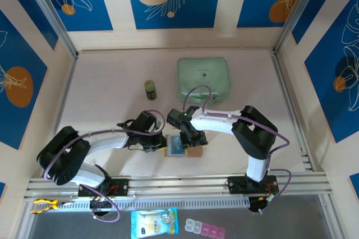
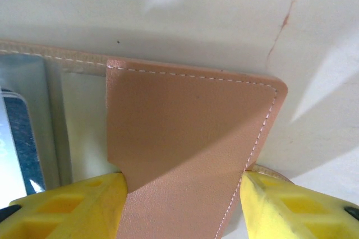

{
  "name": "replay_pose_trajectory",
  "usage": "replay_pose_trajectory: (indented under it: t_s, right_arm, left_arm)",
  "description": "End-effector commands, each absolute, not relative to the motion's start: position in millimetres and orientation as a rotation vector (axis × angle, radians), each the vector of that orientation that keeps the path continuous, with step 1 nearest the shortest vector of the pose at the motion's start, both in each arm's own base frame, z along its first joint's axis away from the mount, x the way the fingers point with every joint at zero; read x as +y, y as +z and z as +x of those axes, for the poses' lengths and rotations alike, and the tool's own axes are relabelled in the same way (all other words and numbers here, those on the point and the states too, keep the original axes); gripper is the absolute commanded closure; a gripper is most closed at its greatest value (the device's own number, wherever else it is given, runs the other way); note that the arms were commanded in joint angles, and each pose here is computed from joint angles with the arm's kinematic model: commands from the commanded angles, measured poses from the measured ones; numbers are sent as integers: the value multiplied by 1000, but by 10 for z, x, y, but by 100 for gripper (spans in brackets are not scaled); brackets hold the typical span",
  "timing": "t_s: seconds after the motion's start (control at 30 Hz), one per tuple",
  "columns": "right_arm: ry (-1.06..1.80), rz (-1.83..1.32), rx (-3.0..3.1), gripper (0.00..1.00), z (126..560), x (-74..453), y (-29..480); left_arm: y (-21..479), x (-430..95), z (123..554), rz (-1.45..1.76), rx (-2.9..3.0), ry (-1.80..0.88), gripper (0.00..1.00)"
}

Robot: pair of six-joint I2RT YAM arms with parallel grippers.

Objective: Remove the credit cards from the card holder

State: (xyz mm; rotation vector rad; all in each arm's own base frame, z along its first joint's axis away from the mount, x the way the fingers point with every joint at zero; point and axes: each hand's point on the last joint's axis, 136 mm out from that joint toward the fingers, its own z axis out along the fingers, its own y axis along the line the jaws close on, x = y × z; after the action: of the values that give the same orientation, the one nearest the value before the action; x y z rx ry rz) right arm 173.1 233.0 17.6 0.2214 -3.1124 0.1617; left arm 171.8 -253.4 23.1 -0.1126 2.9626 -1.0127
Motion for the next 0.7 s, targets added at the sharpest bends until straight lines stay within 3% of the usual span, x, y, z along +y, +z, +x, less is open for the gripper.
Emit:
replay_pose_trajectory:
  t_s: [0.0,0.2,0.67]
  right_arm:
    - [180,224,-3076,42,1646,2278,93]
    - [167,203,-3078,37,1645,2234,105]
    - [72,92,-3096,32,1631,2082,231]
  left_arm:
    - [212,-2554,1715,-106,2980,-991,90]
    - [41,-2375,1630,-129,3054,-847,90]
    - [-10,-2343,1597,-131,3079,-820,90]
